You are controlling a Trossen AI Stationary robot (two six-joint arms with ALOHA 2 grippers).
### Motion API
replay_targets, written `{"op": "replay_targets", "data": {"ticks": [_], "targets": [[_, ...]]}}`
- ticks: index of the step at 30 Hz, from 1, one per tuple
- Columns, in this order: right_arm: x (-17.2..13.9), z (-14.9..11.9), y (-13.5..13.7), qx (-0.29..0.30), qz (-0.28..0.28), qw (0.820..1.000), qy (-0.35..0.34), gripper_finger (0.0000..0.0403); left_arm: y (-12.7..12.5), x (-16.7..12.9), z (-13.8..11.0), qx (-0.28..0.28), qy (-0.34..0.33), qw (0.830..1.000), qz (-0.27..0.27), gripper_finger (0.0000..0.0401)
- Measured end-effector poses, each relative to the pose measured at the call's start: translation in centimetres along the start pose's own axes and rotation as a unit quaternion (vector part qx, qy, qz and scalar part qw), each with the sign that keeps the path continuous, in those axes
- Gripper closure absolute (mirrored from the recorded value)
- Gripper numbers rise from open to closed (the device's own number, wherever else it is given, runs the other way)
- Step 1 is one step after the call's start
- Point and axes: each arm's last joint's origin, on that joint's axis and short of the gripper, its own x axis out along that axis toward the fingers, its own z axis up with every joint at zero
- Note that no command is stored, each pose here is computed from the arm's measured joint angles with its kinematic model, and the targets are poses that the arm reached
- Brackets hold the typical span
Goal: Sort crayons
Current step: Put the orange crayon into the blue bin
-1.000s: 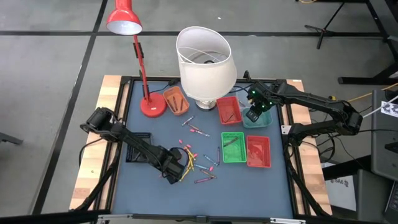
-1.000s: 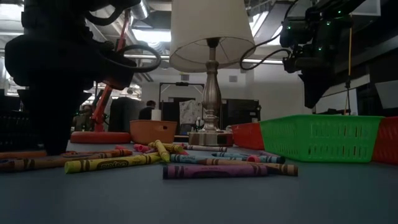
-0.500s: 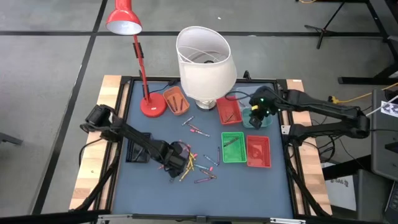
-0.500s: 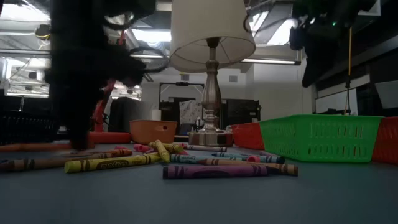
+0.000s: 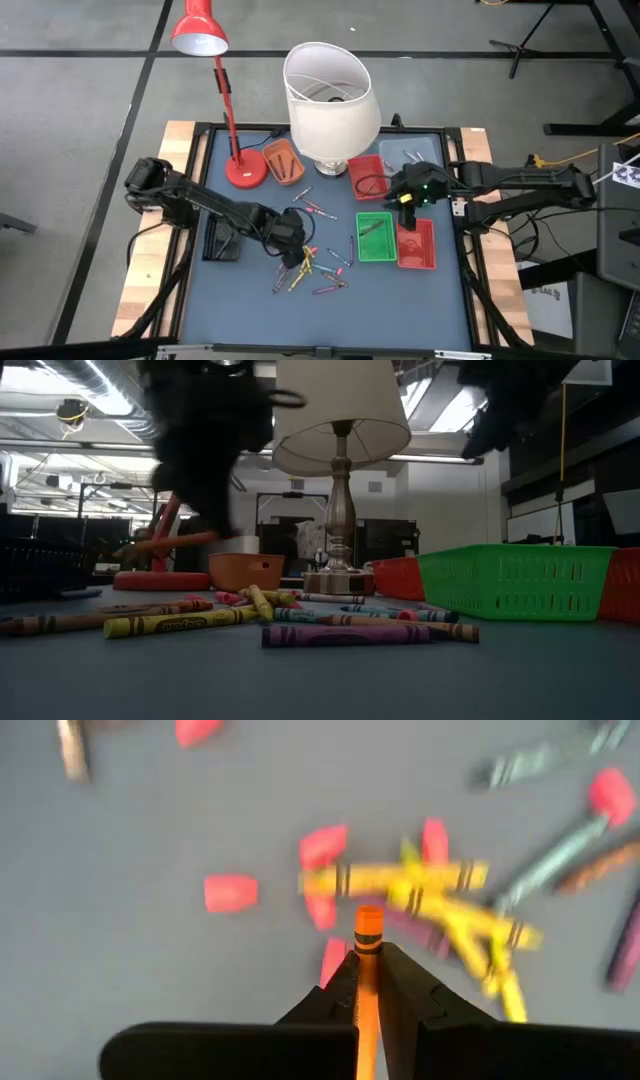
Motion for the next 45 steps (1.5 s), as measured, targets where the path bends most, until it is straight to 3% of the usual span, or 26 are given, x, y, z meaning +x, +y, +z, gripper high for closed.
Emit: {"op": "replay_targets", "data": {"ticks": [4,8,15,24,31,45], "targets": [[0.0,0.5,1.0,-0.015,0.021,0.999,-0.033,0.0279,-0.5,0.0,1.9,0.032,-0.076,0.996,-0.039,0.0399],[-0.1,1.2,1.6,-0.023,0.036,0.996,-0.072,0.0279,-1.3,-0.4,4.0,0.088,-0.179,0.977,-0.073,0.0399],[1.1,2.5,2.0,-0.025,0.047,0.992,-0.116,0.0279,-2.3,-2.0,7.1,0.169,-0.344,0.919,-0.095,0.0399],[3.5,3.9,2.6,-0.057,0.086,0.984,-0.149,0.0279,-3.1,-4.2,8.8,0.213,-0.470,0.849,-0.109,0.0399],[4.5,4.1,2.9,-0.063,0.122,0.980,-0.142,0.0279,-3.2,-4.4,8.9,0.231,-0.482,0.839,-0.102,0.0399],[4.4,4.8,3.1,-0.065,0.129,0.973,-0.180,0.0279,-3.3,-4.8,9.1,0.223,-0.499,0.830,-0.113,0.0399]]}}
